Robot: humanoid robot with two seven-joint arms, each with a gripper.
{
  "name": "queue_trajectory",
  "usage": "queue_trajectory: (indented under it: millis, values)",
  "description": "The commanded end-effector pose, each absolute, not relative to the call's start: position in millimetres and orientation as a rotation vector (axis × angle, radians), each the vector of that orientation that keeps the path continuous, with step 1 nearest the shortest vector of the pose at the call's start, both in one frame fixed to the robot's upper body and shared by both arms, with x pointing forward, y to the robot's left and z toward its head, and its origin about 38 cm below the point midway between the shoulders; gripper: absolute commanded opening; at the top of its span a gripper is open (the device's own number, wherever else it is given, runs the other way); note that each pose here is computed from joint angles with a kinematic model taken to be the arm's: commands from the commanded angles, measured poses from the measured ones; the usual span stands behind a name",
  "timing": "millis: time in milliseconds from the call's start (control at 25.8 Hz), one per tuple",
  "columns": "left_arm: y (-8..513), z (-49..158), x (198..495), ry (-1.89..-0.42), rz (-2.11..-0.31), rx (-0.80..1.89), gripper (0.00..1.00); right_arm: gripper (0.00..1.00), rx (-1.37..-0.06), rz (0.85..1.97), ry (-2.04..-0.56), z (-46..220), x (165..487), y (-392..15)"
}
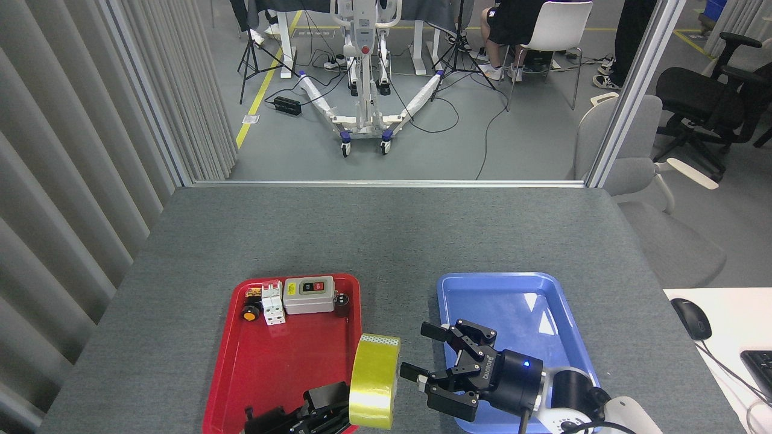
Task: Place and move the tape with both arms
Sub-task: 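Move the right gripper toward the tape held by the left gripper, then grasp the tape roll with the right gripper and release the left gripper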
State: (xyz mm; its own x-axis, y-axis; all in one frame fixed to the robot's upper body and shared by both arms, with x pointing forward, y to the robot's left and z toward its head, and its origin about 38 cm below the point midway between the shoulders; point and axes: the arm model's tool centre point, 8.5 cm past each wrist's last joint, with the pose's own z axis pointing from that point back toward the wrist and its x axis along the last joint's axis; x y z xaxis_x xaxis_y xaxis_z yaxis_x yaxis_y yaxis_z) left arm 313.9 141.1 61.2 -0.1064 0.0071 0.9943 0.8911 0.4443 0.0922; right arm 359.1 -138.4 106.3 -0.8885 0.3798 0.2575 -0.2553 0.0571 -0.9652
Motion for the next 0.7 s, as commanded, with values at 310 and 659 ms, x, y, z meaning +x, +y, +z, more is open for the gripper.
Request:
queue_trajectory:
  millis: [310, 659]
  values:
    - [142.2, 60.7, 314.8, -1.488, -0.92, -0.829, 0.0, 0.8, -0.118, 1.905, -1.873, 102.2, 376.2, -101.9]
    - [144.7, 58.9, 315.6, -1.486, -0.919, -0.822, 0.0, 0.5, -0.085, 1.941, -1.865, 97.9, 376.6, -94.7]
